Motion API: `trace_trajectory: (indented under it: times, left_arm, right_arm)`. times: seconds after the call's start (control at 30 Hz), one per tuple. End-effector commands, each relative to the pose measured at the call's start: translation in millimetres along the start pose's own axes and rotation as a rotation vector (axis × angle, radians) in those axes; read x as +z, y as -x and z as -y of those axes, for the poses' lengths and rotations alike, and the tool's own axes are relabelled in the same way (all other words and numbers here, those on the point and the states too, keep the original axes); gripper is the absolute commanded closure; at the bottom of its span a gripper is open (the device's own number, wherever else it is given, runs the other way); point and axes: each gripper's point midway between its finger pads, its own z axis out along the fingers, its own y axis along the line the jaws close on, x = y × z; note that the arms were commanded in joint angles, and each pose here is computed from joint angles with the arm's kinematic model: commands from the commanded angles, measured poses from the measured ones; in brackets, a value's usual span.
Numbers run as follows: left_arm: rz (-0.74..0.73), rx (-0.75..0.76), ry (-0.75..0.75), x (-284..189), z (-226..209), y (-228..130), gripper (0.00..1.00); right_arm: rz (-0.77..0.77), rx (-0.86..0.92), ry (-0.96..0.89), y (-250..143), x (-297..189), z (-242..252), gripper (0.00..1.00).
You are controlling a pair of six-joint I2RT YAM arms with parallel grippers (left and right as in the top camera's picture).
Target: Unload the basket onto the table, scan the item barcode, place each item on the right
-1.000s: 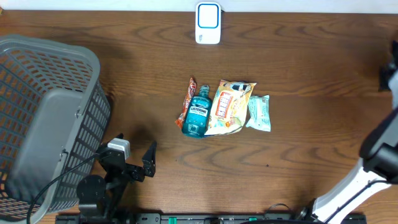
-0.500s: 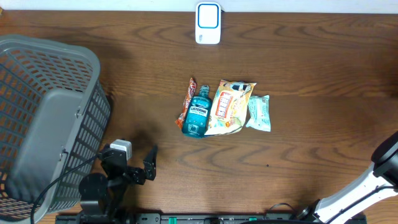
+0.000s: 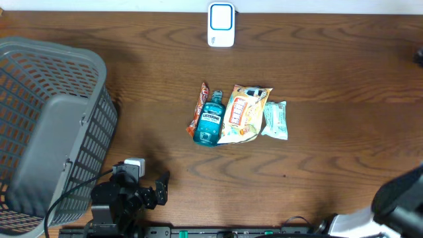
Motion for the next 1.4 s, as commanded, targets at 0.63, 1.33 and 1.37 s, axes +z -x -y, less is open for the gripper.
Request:
trace_trajectory:
  times: [0.63,1.33,1.37]
  left_arm:
    - [-0.059,-0.031,-0.004,0,0,-15,0.02]
    - [-0.059,-0.031,-0.005,0,0,-15,0.02]
    - [-0.059,-0.031,-0.005,0,0,-15,0.02]
  right_arm:
    - [-0.591,-0.366,0.414,-232,-95,-258,0.27]
    - [-0.436,-0.553,0.316,-325,-78,-271,0.48]
    - [-0.434,-0.551,0.32,-326,-77,-272,0.47]
